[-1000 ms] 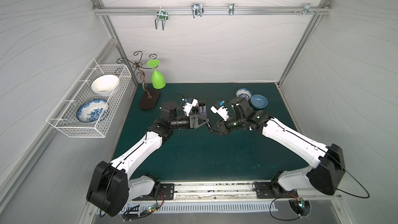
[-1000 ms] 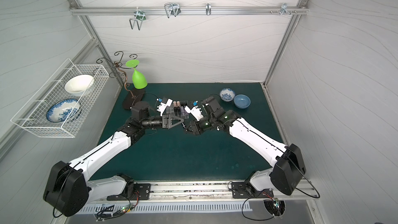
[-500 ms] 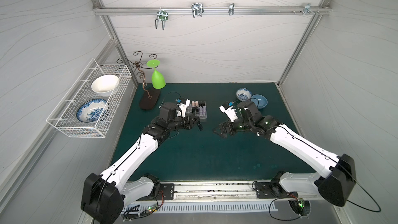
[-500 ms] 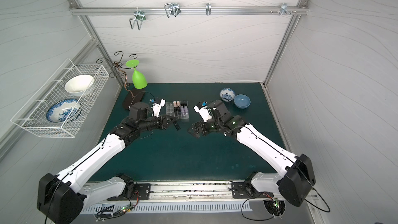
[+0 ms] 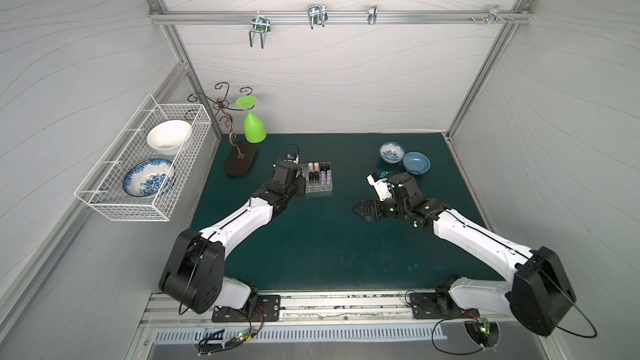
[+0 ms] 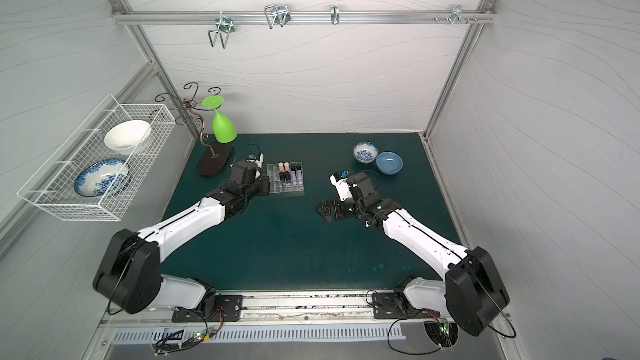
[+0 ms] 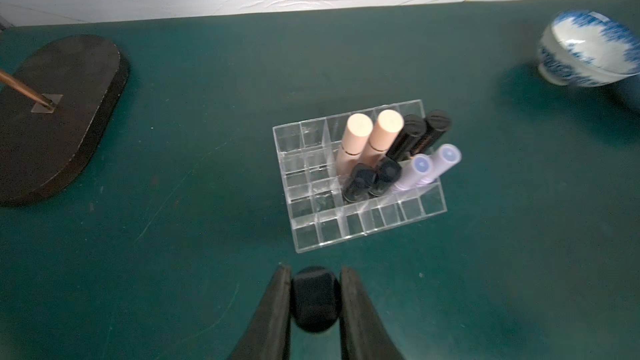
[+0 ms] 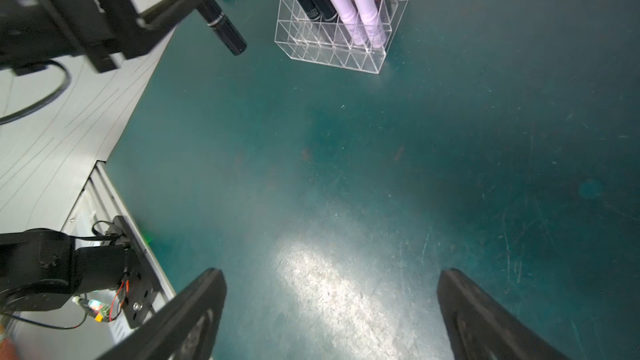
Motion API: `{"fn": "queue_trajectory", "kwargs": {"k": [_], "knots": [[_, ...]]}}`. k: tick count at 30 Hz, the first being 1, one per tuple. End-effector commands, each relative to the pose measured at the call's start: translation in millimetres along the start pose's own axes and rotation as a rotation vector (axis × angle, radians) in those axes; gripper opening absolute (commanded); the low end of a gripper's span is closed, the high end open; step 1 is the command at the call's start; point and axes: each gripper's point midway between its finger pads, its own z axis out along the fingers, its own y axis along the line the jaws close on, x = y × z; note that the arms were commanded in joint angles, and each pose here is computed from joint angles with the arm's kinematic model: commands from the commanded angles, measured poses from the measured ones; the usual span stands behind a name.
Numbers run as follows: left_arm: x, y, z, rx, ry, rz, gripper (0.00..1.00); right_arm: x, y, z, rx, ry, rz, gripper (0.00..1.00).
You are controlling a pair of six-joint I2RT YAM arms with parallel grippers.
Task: Arrange the lipsticks in the organizer
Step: Pick up the lipstick at the center of the board, then place the lipstick in the storage box.
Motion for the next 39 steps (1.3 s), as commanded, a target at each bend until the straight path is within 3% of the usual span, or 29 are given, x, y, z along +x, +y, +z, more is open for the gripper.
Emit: {"fn": "queue_trajectory", "kwargs": {"k": [1,39], "knots": [[-55,1,5,-0.038,-0.164,-0.005,0.12,-11,-2,5,0.005,-0.039,-0.021,0.99],[-55,-23,60,0.046,-0.124,-0.039,0.09,-14,-4,20,0.002,-0.025,-0.029,0.99]]}}
